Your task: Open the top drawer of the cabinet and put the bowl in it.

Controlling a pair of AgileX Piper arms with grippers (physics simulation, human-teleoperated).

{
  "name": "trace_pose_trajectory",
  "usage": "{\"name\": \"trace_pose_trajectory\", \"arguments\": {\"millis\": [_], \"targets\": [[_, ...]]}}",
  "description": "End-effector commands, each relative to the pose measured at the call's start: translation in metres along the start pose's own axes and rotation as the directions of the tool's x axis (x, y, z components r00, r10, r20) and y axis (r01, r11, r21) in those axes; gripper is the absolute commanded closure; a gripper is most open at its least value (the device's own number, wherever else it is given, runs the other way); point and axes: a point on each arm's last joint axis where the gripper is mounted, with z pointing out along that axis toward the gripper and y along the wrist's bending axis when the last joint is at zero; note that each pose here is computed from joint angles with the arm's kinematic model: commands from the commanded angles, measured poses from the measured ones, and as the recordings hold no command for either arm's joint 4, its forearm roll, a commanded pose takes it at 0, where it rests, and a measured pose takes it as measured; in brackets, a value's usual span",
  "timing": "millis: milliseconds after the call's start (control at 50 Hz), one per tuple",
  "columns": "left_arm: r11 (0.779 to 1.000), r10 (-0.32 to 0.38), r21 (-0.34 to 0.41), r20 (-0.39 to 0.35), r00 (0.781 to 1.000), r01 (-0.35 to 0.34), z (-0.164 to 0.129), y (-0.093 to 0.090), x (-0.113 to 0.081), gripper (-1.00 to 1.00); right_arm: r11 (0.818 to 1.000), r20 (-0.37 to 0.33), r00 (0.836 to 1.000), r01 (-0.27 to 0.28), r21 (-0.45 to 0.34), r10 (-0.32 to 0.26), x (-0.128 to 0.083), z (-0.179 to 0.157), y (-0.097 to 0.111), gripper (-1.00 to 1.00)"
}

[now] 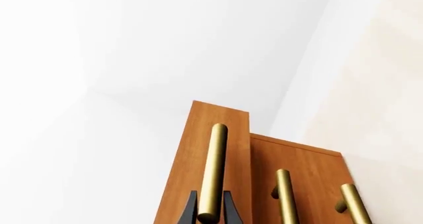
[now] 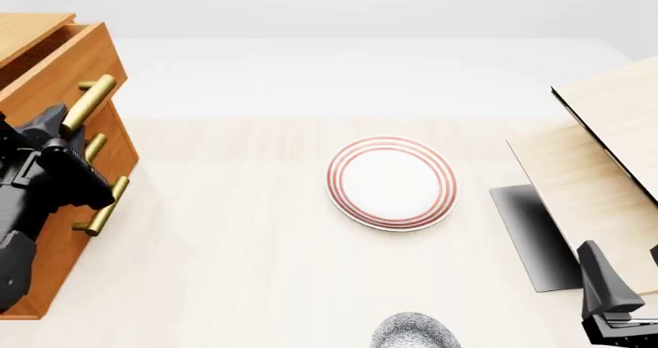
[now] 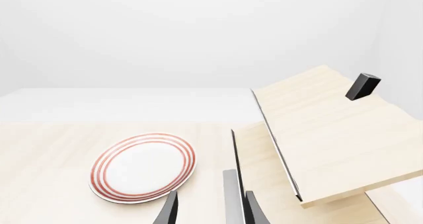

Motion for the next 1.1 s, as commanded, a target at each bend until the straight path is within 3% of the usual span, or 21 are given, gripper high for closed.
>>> {"name": "trace_pose_trajectory", "arguments": {"millis": [20, 340, 360, 1100], "targets": [[0.995, -0.002, 0.097, 0.105, 0.994, -0.009, -0.008, -0.016, -0.024, 1.00, 1.000, 0.000, 1.000, 0.000, 0.000, 0.000, 0.000, 0.000, 0.000, -1.00], [0.995, 0.003, 0.099, 0.160, 0.987, -0.019, -0.004, -0.013, -0.038, 1.00, 1.000, 0.001, 1.000, 0.000, 0.000, 0.000, 0.000, -0.001, 0.000, -1.00], [0.995, -0.022, 0.102, 0.173, 0.985, 0.004, -0.004, -0.007, -0.043, 1.00, 1.000, 0.001, 1.000, 0.000, 0.000, 0.000, 0.000, -0.001, 0.000, -1.00], [0.994, -0.001, 0.107, 0.275, 0.961, -0.030, -0.016, -0.014, -0.063, 1.00, 1.000, 0.001, 1.000, 0.000, 0.000, 0.000, 0.000, -0.001, 0.000, -1.00]]}}
